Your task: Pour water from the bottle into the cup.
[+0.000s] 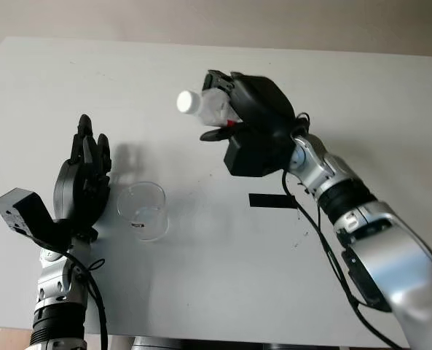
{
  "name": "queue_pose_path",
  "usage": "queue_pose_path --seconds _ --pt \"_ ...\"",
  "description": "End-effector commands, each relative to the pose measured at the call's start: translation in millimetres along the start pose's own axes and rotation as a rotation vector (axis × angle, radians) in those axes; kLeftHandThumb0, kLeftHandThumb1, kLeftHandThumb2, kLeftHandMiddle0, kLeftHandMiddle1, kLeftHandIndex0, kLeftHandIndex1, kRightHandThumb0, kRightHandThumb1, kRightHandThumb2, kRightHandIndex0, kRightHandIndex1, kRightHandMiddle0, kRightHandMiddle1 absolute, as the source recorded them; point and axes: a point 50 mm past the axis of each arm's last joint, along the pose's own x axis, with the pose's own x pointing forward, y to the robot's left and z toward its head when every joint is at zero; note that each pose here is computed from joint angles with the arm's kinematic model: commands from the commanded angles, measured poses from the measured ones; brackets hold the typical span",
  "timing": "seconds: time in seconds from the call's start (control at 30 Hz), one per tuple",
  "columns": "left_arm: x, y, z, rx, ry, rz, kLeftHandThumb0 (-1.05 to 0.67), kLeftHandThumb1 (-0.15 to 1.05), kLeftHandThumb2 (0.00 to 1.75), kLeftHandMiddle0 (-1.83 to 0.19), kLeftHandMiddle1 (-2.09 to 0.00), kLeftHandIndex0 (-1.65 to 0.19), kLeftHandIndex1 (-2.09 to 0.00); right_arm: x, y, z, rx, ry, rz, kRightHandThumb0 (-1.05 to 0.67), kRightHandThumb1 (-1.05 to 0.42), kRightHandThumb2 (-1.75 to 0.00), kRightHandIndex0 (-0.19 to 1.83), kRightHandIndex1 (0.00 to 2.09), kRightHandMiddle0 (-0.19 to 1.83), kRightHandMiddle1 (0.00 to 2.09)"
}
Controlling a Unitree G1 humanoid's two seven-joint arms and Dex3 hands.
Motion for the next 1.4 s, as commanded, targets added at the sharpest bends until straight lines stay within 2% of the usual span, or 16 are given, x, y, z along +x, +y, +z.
queue_pose_path --seconds 0.0,0.1,0.3,0.87,0.9,0.93,1.0,1.03,1.07,1.1,1.17,1.2,1.23,1.3,1.37 --pt "-3.9 -0.2 -5.7 -0.003 0.021 0.008 -0.83 1.05 0.60 0.19 -0.01 0.19 0.00 9.2 -10.6 7.8 -0.045 -0.050 -0.030 -0.13 -1.04 -0.11 1.00 2.09 0.53 2.09" --pt "-4.3 0.3 -5.9 -0.001 0.020 0.008 -0.83 1.05 0.61 0.19 0.00 0.19 0.00 12.2 -12.0 13.8 -0.099 -0.101 -0.049 -0.17 -1.03 -0.10 1.02 2.09 0.58 2.09" --pt "-3.8 -0.5 -6.5 0.005 0.022 0.007 -0.84 1.05 0.61 0.19 -0.02 0.19 0.00 16.8 -12.4 24.3 -0.125 -0.166 -0.078 -0.20 -1.04 -0.11 1.21 2.09 0.73 2.09" --pt "-4.7 -2.0 -8.5 0.008 0.018 0.006 -0.84 1.05 0.61 0.19 -0.02 0.19 0.00 15.7 -5.7 54.2 -0.150 -0.377 -0.130 -0.17 -0.99 -0.20 1.16 2.09 0.76 2.09" --pt "-4.6 -2.2 -8.5 0.006 0.017 0.006 -0.84 1.05 0.61 0.19 -0.02 0.19 0.00 14.8 -4.7 55.9 -0.153 -0.394 -0.133 -0.19 -0.98 -0.20 1.12 2.09 0.70 2.09" --pt "-4.6 -2.2 -8.7 0.003 0.018 0.007 -0.84 1.05 0.60 0.19 -0.02 0.19 0.00 13.8 -3.9 57.5 -0.154 -0.412 -0.136 -0.22 -0.98 -0.19 1.08 2.09 0.51 2.08" --pt "-4.5 -2.1 -9.0 0.000 0.019 0.008 -0.84 1.05 0.60 0.19 -0.01 0.19 0.00 11.4 -2.8 61.1 -0.174 -0.463 -0.162 -0.24 -0.99 -0.16 1.06 2.09 0.43 2.09" --pt "-4.4 -1.9 -8.9 0.002 0.019 0.007 -0.84 1.05 0.60 0.19 -0.01 0.19 0.00 10.1 -2.3 62.5 -0.182 -0.487 -0.172 -0.23 -0.99 -0.16 1.07 2.09 0.52 2.09" --pt "-4.5 -1.8 -8.8 0.004 0.019 0.005 -0.84 1.05 0.60 0.19 -0.01 0.19 0.00 8.9 -1.7 63.4 -0.190 -0.508 -0.179 -0.23 -1.00 -0.19 1.07 2.09 0.71 2.09" --pt "-4.5 -1.8 -8.6 0.004 0.018 0.001 -0.84 1.05 0.60 0.19 -0.01 0.19 0.00 7.9 -1.4 64.0 -0.205 -0.530 -0.182 -0.23 -0.97 -0.26 1.06 2.09 0.83 2.09" --pt "-4.8 -1.7 -8.4 0.002 0.015 0.000 -0.84 1.05 0.60 0.19 0.00 0.19 0.00 6.4 -1.1 64.4 -0.234 -0.562 -0.178 -0.25 -0.87 -0.48 0.98 2.09 0.93 2.09" --pt "-4.9 -1.8 -8.5 0.001 0.013 0.002 -0.84 1.05 0.60 0.19 0.00 0.19 0.00 5.7 -0.9 64.5 -0.253 -0.578 -0.181 -0.25 -0.84 -0.53 0.97 2.09 0.93 2.09" --pt "-5.1 -1.8 -8.6 0.001 0.013 0.002 -0.84 1.05 0.59 0.19 -0.01 0.19 0.00 5.0 -0.7 64.7 -0.268 -0.591 -0.183 -0.26 -0.83 -0.53 1.00 2.09 0.93 2.09" --pt "-5.3 -2.1 -8.9 0.002 0.014 0.004 -0.84 1.05 0.59 0.19 -0.02 0.19 0.00 4.0 0.1 65.3 -0.297 -0.613 -0.180 -0.29 -0.92 -0.37 1.09 2.09 0.89 2.09" --pt "-5.3 -2.4 -9.3 -0.004 0.015 0.009 -0.84 1.05 0.60 0.19 -0.02 0.19 0.00 2.9 1.2 66.2 -0.322 -0.638 -0.180 -0.32 -0.99 -0.24 1.08 2.09 0.78 2.09"
